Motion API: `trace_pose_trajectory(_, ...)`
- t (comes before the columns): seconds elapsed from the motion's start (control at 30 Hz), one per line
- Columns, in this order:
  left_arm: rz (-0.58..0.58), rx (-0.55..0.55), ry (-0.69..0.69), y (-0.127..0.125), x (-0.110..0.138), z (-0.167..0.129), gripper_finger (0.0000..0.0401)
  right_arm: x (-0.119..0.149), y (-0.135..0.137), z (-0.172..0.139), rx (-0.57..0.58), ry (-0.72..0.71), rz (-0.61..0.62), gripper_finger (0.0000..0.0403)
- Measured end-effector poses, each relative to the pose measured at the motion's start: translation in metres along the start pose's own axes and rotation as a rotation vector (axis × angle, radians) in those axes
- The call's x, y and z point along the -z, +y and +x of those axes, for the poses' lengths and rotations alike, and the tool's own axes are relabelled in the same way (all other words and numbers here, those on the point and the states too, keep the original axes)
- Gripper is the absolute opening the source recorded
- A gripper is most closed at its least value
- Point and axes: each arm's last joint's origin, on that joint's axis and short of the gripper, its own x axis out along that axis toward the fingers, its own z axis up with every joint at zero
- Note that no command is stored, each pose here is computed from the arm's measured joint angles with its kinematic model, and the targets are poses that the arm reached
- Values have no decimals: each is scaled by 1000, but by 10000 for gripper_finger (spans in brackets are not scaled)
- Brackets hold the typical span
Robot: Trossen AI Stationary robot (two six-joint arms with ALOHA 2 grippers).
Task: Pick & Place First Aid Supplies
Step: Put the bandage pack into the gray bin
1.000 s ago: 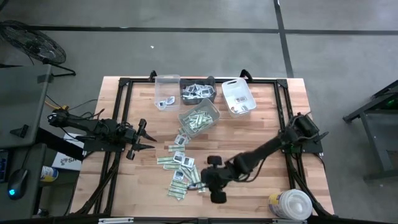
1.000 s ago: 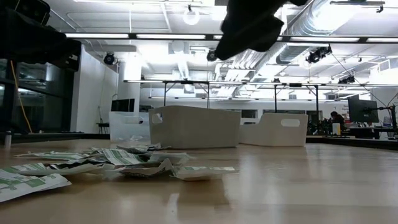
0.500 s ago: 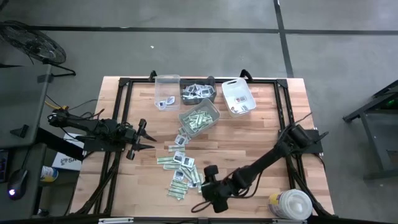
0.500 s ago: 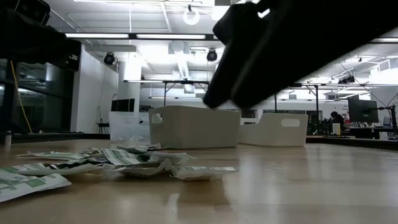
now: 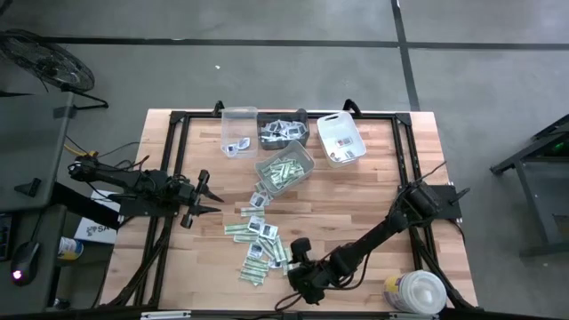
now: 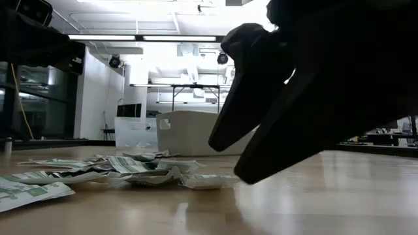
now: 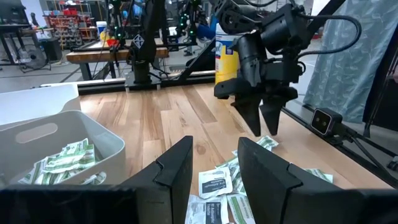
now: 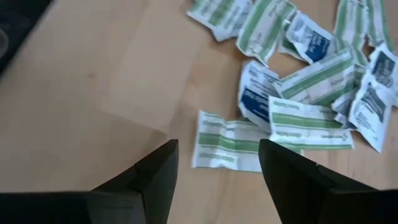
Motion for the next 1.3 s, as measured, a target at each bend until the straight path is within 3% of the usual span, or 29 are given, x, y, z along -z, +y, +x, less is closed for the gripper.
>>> trace_pose_trajectory(0.43,0,0,0,0,0,0,128,6,2,11,57,13,-70,214)
trace_pose_trajectory(0.8,0,0,0,0,0,0,128,8,-9,21,65,33,-68,182)
trace_pose_trajectory(1.07,0,0,0,0,0,0,128,9,-10,22,61,46,-66,134)
trace_pose_trajectory(1.3,0,0,0,0,0,0,128,11,-10,22,43,65,5,85)
